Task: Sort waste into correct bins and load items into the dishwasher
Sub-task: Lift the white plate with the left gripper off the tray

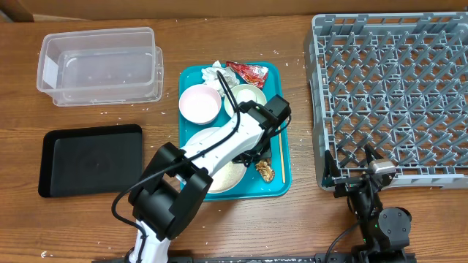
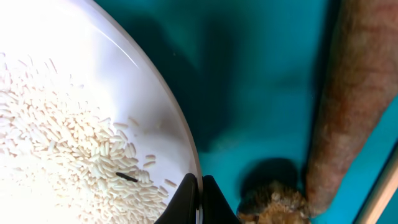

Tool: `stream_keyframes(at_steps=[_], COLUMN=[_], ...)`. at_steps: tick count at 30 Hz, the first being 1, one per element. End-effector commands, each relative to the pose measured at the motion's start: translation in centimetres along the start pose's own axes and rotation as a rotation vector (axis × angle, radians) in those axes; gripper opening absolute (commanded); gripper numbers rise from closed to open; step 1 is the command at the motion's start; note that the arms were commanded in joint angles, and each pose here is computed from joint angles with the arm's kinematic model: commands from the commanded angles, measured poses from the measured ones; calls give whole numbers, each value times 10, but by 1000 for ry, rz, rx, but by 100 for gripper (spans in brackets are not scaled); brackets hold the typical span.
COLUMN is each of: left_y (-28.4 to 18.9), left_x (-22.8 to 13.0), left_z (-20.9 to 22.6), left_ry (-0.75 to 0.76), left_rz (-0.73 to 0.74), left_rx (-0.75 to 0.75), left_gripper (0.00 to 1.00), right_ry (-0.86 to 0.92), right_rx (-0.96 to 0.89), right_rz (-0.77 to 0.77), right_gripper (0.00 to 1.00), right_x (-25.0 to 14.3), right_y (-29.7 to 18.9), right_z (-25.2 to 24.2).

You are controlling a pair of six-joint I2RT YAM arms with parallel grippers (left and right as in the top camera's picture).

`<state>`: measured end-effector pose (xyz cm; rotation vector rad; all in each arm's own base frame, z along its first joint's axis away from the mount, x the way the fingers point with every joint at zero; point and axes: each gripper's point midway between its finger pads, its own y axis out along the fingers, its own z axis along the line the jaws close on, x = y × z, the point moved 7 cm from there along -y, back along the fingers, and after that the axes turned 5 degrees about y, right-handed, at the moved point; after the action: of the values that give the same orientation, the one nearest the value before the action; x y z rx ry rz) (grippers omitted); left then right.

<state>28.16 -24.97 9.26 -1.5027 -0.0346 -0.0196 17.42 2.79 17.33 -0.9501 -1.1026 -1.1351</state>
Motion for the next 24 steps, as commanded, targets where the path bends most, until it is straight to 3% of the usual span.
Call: stream_keyframes(at_steps=[1,24], left_y=[-14,-52], left_x=[-3,-8], left_z=[-13,-16], left_ry=[11,46], left_rz=[-3,8], left_rx=[-46,12], left_gripper=[4,4], right_ry=[-4,-4], right_rx=[0,0], right_rz=[-7,-7], right_gripper=[100,100], right_x=[-1,-1], right_y=[0,0], right_z=[-1,-1])
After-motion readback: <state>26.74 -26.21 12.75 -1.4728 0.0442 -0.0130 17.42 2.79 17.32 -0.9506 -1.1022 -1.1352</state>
